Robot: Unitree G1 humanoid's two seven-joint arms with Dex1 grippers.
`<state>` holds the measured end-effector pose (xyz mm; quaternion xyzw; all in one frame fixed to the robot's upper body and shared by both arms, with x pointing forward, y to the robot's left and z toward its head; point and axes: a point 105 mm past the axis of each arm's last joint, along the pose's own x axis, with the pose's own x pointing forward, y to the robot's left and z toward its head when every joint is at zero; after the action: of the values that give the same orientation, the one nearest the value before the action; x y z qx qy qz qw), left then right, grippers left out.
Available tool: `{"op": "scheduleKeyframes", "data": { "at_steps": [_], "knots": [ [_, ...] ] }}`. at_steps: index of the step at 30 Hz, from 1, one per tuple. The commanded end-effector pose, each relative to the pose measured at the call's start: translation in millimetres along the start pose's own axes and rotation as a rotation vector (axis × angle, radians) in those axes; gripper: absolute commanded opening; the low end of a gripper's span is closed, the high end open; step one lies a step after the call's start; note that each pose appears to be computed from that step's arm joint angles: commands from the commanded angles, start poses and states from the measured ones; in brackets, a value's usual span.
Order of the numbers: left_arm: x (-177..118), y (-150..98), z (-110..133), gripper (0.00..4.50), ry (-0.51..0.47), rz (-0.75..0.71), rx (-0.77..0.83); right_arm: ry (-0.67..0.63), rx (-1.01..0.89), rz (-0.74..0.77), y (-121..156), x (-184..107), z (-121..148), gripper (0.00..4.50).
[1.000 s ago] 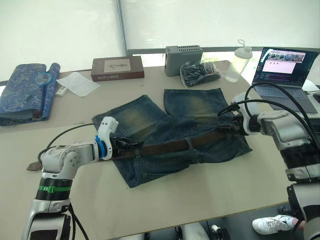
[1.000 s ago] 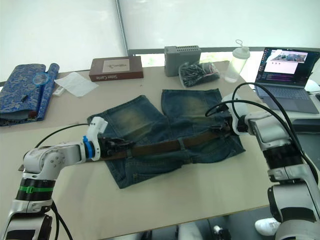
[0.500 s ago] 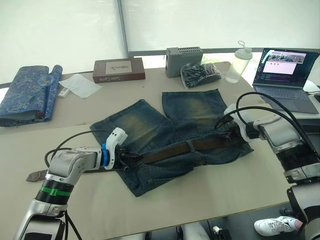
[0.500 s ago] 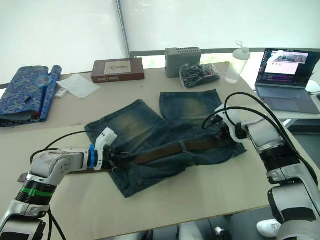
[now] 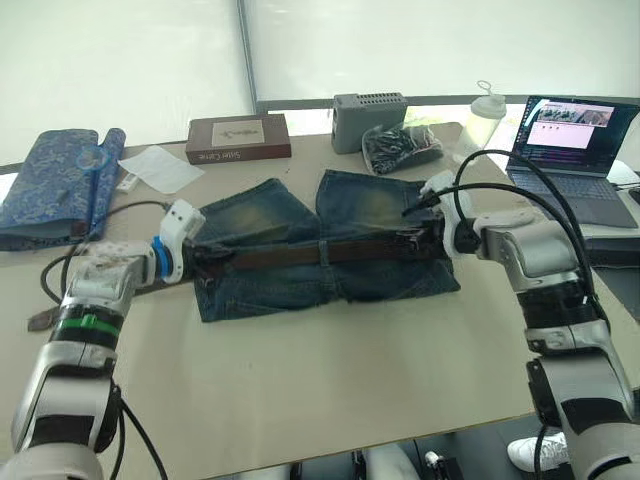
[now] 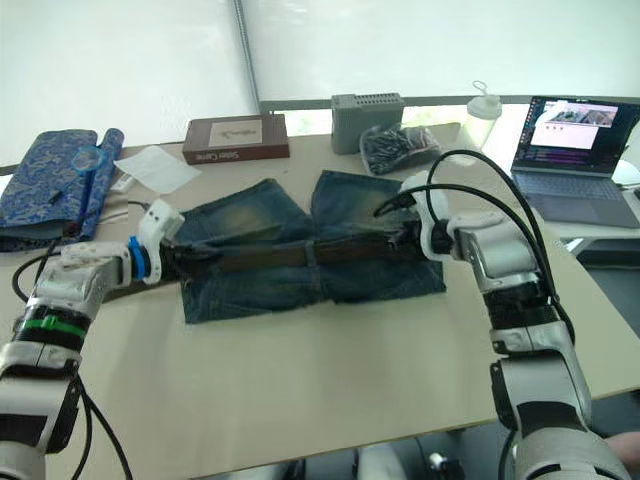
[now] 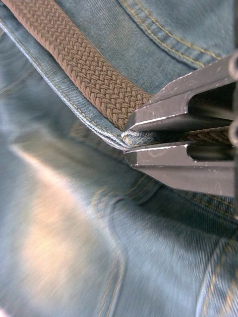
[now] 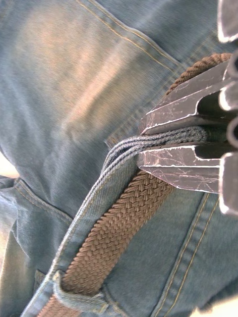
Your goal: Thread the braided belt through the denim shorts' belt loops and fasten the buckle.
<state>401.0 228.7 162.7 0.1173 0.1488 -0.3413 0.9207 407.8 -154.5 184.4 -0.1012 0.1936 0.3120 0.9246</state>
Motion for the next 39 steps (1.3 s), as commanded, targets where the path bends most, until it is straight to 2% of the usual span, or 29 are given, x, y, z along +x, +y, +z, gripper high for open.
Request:
{"op": "scheduleKeyframes", "data": {
  "at_steps": [1,3,6,9,12,15,19,22,24,25,26,27,30,31,34,36,37,39],
  "knots": [
    [-15,13,60,0.00,-0.207,0.035,0.143,-0.220,-0.079,-0.055,-13,-15,44,0.03],
    [-25,6,76,0.00,-0.280,-0.016,0.150,-0.298,-0.087,-0.026,-10,-23,54,0.03],
    [-45,-17,80,0.00,-0.319,-0.142,0.163,-0.403,-0.102,0.101,9,-43,58,0.03],
    [-66,-44,66,0.00,-0.299,-0.232,0.166,-0.473,-0.132,0.249,36,-66,47,0.03],
    [-85,-72,42,0.00,-0.264,-0.269,0.150,-0.459,-0.208,0.307,55,-85,20,0.03],
    [-95,-93,13,0.00,-0.186,-0.279,0.162,-0.390,-0.259,0.360,73,-95,-10,0.03],
    [-108,-116,-32,0.00,-0.043,-0.285,0.197,-0.225,-0.329,0.413,94,-105,-61,0.03],
    [-118,-117,-60,0.00,0.029,-0.251,0.196,-0.112,-0.350,0.418,95,-110,-92,0.03],
    [-129,-115,-80,0.00,0.075,-0.233,0.118,-0.041,-0.344,0.445,94,-119,-112,0.03],
    [-134,-111,-86,0.44,0.083,-0.213,0.088,-0.027,-0.339,0.446,93,-123,-116,0.45],
    [-138,-107,-88,0.94,0.072,-0.189,0.041,-0.027,-0.325,0.444,93,-126,-116,0.96],
    [-141,-103,-87,1.29,0.059,-0.162,-0.011,-0.034,-0.304,0.436,92,-128,-114,1.30],
    [-148,-96,-74,2.73,-0.015,-0.143,-0.198,-0.061,-0.251,0.397,90,-136,-107,2.30],
    [-152,-97,-64,3.17,-0.059,-0.173,-0.274,-0.077,-0.209,0.439,95,-144,-103,2.31],
    [-154,-103,-40,3.17,-0.142,-0.259,-0.395,-0.161,-0.088,0.529,107,-158,-83,2.31],
    [-149,-105,-29,3.17,-0.181,-0.281,-0.430,-0.208,-0.054,0.564,112,-156,-71,2.31],
    [-146,-103,-23,3.21,-0.213,-0.279,-0.453,-0.231,-0.031,0.556,112,-151,-65,2.05],
    [-135,-102,-20,2.67,-0.227,-0.269,-0.463,-0.232,-0.049,0.566,120,-134,-60,1.42]
  ]
}}
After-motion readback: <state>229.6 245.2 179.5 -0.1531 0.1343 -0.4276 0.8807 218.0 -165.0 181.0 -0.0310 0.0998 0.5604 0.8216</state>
